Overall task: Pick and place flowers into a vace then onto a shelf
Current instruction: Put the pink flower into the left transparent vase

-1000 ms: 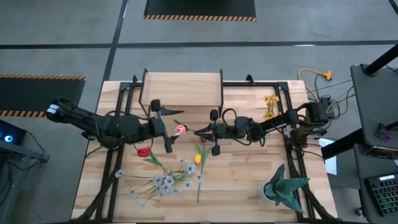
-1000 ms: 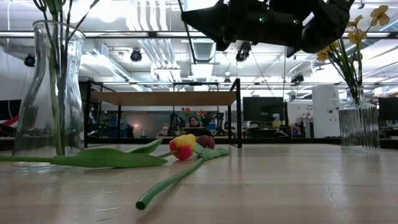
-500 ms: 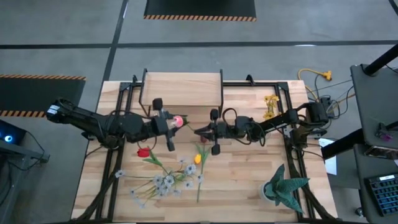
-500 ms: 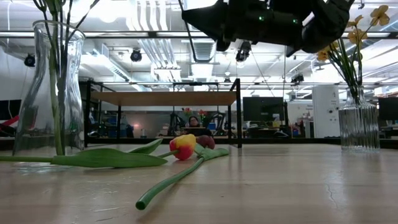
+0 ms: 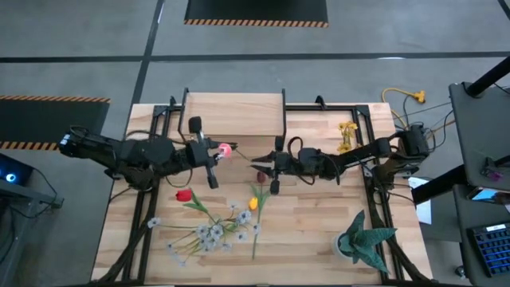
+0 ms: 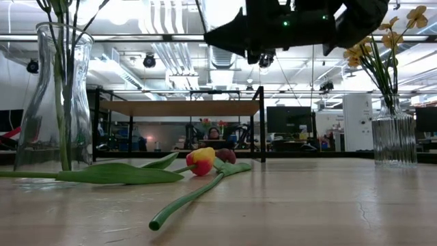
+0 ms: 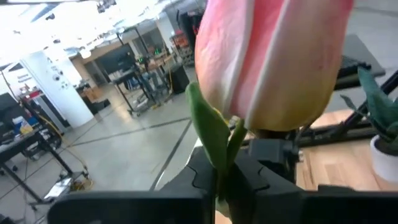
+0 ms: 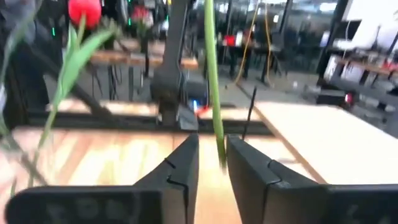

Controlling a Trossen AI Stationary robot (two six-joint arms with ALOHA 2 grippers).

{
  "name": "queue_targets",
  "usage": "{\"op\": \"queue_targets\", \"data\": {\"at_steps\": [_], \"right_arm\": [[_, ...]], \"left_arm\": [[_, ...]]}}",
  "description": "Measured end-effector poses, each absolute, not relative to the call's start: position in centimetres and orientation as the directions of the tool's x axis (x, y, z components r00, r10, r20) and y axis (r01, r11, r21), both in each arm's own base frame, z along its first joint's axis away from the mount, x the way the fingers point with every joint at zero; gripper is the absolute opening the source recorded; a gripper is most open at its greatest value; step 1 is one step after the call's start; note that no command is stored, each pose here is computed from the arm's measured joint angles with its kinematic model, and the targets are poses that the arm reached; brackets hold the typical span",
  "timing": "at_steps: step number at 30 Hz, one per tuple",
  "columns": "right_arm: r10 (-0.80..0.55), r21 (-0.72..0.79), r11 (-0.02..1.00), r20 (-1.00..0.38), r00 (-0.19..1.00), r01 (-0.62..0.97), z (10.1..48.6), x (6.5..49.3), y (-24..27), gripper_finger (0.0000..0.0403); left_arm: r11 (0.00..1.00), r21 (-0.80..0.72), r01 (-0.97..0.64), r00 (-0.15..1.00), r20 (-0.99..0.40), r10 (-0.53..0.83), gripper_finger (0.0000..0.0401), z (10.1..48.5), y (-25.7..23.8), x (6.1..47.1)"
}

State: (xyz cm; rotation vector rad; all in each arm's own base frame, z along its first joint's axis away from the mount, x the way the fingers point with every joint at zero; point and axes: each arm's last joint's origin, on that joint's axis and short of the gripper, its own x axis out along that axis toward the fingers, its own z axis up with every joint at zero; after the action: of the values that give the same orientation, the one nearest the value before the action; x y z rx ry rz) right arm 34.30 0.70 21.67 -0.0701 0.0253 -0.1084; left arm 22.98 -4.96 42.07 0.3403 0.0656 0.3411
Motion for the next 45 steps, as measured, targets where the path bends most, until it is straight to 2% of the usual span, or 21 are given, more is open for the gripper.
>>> {"op": "queue_targets", "data": {"at_steps": [4,7,12,17,24,30,37,45], "right_arm": [[-0.101,-0.117,0.99,-0.172,0.98,0.082,21.8,33.2,0.7,0.0094],[-0.094,-0.123,0.99,-0.223,0.97,0.068,22.5,31.9,0.8,0.0102],[-0.075,-0.141,0.989,-0.174,0.982,0.051,22.1,28.6,1.2,0.0094],[-0.076,-0.076,0.994,-0.012,0.997,0.075,23.3,23.9,0.9,0.0075],[-0.02,-0.031,0.999,0.128,0.992,0.024,23.8,18.6,1.8,0.0056],[0.013,0.016,1.0,0.156,0.988,-0.016,22.6,16.3,1.8,0.0052],[0.387,-0.109,0.922,0.239,0.891,-0.371,22.1,15.3,2.8,0.0052],[0.409,-0.072,0.913,0.21,0.888,-0.403,20.2,14.8,2.8,0.0052]], "left_arm": [[0.894,0.326,-0.306,0.937,-0.06,0.343,0.0001,43.9,-4.7,22.0],[0.895,0.334,-0.295,0.934,-0.097,0.343,0.0001,44.8,-4.5,21.4],[0.88,0.377,-0.288,0.931,-0.106,0.349,0.0,45.8,-4.2,20.5],[0.863,0.402,-0.307,0.928,-0.075,0.365,0.0,47.0,-3.6,19.7],[0.866,0.377,-0.328,0.929,-0.038,0.368,0.0,48.0,-2.9,17.5],[0.875,0.353,-0.333,0.929,-0.035,0.368,0.0,48.2,-2.5,15.9],[0.88,0.331,-0.341,0.928,-0.033,0.372,0.0,48.0,-2.3,15.5],[0.866,0.348,-0.358,0.915,-0.056,0.401,0.0,47.2,-2.2,16.0]]}}
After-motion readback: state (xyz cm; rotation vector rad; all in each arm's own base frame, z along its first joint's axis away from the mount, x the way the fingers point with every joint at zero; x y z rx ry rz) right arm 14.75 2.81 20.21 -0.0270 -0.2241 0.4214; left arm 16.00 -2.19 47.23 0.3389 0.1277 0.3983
